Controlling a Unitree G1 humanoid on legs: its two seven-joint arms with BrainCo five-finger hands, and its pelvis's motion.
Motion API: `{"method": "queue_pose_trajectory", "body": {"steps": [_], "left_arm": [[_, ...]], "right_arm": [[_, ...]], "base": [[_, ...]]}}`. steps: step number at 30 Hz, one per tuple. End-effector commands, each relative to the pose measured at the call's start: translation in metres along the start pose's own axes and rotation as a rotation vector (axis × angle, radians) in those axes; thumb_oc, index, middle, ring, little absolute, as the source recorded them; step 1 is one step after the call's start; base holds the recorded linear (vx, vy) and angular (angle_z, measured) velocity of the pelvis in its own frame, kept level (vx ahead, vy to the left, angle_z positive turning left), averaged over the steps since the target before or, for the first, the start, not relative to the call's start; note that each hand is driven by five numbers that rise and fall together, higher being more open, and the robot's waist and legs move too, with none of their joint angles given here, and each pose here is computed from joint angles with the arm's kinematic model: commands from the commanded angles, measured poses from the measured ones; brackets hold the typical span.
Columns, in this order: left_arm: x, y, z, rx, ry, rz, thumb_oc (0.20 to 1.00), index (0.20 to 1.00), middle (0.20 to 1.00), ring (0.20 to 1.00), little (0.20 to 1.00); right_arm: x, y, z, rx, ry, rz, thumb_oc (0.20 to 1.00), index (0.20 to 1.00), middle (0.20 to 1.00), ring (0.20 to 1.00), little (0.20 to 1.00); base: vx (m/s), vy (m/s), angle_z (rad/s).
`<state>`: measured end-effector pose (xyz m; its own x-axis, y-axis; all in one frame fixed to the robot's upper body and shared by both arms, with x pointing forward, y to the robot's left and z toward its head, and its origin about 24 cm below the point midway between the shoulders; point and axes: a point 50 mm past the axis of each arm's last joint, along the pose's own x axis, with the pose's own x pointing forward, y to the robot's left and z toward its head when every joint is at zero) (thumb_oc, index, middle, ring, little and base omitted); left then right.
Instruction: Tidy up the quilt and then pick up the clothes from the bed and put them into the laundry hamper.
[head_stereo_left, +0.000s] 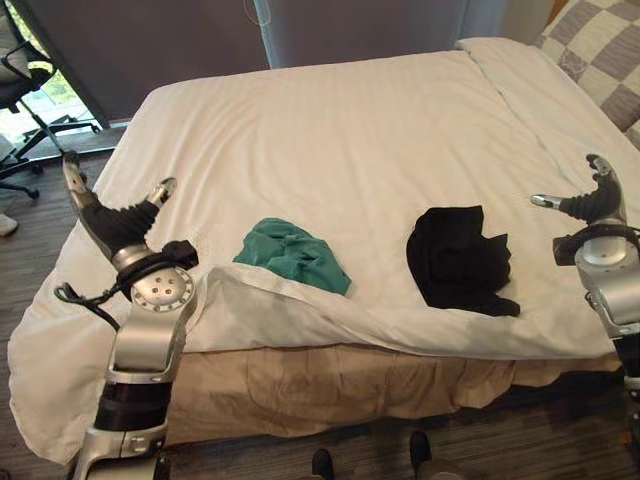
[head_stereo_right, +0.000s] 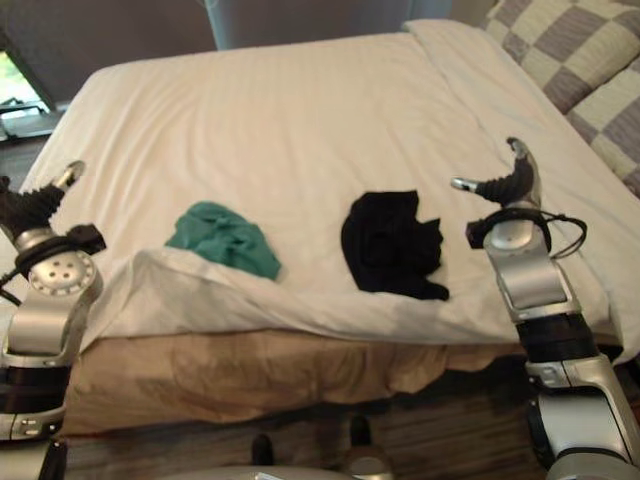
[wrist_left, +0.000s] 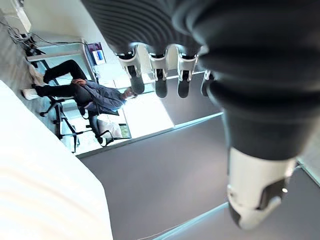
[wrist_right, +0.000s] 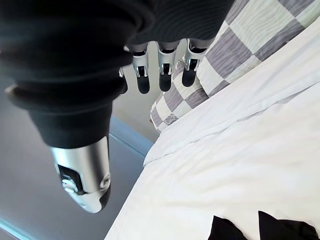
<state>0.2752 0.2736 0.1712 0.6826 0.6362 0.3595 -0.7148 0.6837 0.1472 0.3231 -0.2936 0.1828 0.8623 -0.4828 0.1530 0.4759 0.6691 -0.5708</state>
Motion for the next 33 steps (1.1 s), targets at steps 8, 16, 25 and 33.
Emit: {"method": "queue_pose_trajectory", "body": {"steps": [8, 16, 25, 33], "left_arm": [[-0.008, 0.012, -0.002, 0.02, -0.081, 0.007, 1.0, 1.0, 1.0, 1.0, 1.0], [-0.007, 0.012, -0.003, 0.025, -0.08, 0.021, 1.0, 1.0, 1.0, 1.0, 1.0], [-0.005, 0.011, 0.0, 0.033, -0.094, 0.025, 1.0, 1.0, 1.0, 1.0, 1.0], [-0.005, 0.014, 0.0, 0.037, -0.091, 0.024, 1.0, 1.0, 1.0, 1.0, 1.0]], "right_arm": [[-0.025, -0.033, -0.044, 0.008, -0.023, -0.109, 1.0, 1.0, 1.0, 1.0, 1.0], [-0.03, -0.027, -0.051, 0.029, -0.01, -0.125, 1.0, 1.0, 1.0, 1.0, 1.0], [-0.032, -0.023, -0.054, 0.037, -0.001, -0.123, 1.0, 1.0, 1.0, 1.0, 1.0], [-0.032, -0.022, -0.05, 0.04, -0.002, -0.123, 1.0, 1.0, 1.0, 1.0, 1.0]], "base": [[0.02, -0.003, 0.21], [0.02, -0.011, 0.06], [0.01, 0.0, 0.0], [0.0, 0.0, 0.0]]}}
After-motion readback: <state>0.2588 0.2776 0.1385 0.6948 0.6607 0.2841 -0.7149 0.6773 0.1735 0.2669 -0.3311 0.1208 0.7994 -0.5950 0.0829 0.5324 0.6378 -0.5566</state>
